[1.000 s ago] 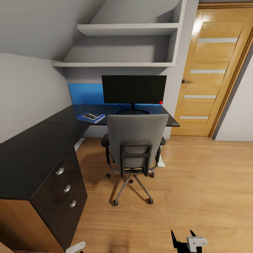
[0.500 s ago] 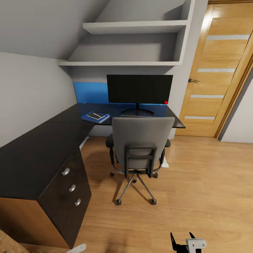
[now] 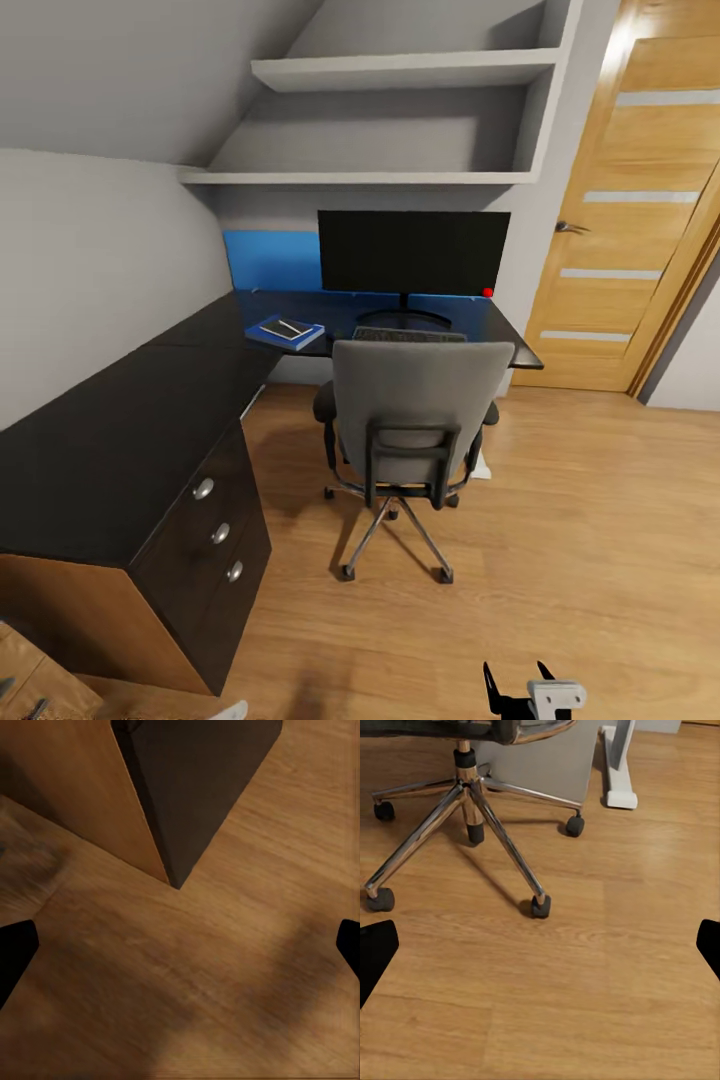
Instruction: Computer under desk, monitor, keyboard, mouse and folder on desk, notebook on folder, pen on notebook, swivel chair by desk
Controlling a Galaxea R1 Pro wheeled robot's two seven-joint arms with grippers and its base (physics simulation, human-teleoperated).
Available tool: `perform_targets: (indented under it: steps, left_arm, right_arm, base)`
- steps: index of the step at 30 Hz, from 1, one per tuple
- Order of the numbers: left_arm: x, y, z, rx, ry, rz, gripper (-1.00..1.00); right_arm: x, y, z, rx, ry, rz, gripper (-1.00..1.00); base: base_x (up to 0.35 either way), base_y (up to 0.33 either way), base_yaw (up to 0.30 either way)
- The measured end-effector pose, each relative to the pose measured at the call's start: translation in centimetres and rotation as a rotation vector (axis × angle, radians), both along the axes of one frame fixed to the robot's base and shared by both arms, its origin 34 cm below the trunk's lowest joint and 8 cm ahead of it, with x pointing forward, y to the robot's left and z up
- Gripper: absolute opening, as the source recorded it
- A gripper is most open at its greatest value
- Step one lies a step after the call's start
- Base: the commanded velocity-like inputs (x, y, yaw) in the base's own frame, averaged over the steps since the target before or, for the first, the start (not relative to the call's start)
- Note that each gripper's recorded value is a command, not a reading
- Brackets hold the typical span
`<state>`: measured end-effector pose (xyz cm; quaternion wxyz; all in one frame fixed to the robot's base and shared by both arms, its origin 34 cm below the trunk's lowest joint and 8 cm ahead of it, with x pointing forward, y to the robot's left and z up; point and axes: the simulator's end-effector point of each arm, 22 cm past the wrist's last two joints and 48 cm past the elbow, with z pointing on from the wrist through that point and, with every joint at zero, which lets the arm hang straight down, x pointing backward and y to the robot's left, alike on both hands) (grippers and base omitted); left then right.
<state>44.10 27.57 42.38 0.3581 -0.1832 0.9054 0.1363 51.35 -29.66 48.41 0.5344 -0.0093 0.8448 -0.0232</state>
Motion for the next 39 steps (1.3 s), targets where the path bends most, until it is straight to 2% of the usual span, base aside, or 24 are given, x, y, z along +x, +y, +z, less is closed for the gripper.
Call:
perform_targets:
  steps: [1,2,4,6,10,13,17,20,39]
  left_arm:
    - [-0.2,0.0,0.1,0.000,0.004,-0.001,1.00]
    - [-1.9,0.1,-0.3,0.002,0.029,0.003,1.00]
    - [-5.5,0.4,-1.0,0.006,0.080,0.002,1.00]
    - [-9.2,0.7,-1.4,0.012,0.131,-0.001,1.00]
    - [-12.9,1.4,-1.3,0.022,0.179,-0.004,1.00]
    - [-14.9,1.5,-0.8,0.032,0.185,-0.023,1.00]
    - [-14.8,1.2,0.5,0.048,0.148,-0.092,1.00]
    - [-14.7,1.0,1.1,0.052,0.141,-0.114,1.00]
    - [-13.9,1.0,4.9,0.055,0.121,-0.121,1.00]
  right_arm:
    - [-0.1,0.0,0.1,0.000,0.003,0.000,1.00]
    - [-1.2,-0.1,-0.3,0.000,0.021,-0.002,1.00]
    - [-4.4,-0.3,-1.2,-0.003,0.064,-0.006,1.00]
    - [-8.2,-1.0,-1.3,-0.014,0.070,-0.008,1.00]
    - [-12.0,-1.7,-1.2,-0.027,0.097,-0.005,1.00]
    - [-13.0,-1.4,-1.0,-0.025,0.115,0.001,1.00]
    - [-13.4,-1.2,-0.5,-0.022,0.126,0.003,1.00]
    - [-13.5,-1.1,0.0,-0.021,0.131,0.005,1.00]
    - [-12.9,-0.9,3.8,-0.018,0.116,0.011,1.00]
  base:
    - [0.000,0.000,0.099]
    - [0.000,0.000,0.099]
    - [0.000,0.000,0.100]
    - [0.000,0.000,0.100]
    - [0.000,0.000,0.101]
    - [0.000,0.000,0.104]
    - [0.000,0.000,0.105]
    - [0.000,0.000,0.084]
    - [0.000,0.000,-0.029]
